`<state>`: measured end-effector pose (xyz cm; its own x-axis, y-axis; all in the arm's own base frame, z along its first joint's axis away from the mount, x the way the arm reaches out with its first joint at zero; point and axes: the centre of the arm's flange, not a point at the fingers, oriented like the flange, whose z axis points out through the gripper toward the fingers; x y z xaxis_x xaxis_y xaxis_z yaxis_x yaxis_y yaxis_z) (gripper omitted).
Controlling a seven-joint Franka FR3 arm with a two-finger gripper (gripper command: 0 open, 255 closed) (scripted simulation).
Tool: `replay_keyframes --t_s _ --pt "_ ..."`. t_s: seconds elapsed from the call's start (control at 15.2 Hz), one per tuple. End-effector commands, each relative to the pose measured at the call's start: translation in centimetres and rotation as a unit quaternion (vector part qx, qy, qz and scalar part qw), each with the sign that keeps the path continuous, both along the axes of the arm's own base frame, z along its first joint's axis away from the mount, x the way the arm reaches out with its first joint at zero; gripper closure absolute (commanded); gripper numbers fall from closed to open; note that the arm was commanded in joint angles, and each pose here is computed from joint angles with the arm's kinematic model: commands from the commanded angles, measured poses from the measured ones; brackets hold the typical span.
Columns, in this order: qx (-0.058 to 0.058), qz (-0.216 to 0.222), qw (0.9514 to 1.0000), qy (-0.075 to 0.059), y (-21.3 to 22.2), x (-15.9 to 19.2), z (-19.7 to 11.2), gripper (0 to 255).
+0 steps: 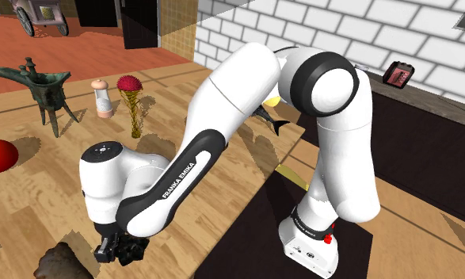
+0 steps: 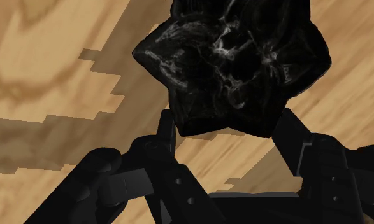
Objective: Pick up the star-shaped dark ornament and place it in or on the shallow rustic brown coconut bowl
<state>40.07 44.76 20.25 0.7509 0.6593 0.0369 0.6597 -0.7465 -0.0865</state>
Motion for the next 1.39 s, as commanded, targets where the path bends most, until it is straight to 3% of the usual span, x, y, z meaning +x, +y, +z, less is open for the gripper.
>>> replay_keyframes --t_s 0.0,0.46,1.32 --pt "0.0 0.0 1.0 0.001 0.0 -0.1 -0.1 255" --pt "0.0 0.0 1.0 0.001 0.0 -0.1 -0.1 255" --pt "0.0 0.0 1.0 0.001 0.0 -0.1 6.8 255"
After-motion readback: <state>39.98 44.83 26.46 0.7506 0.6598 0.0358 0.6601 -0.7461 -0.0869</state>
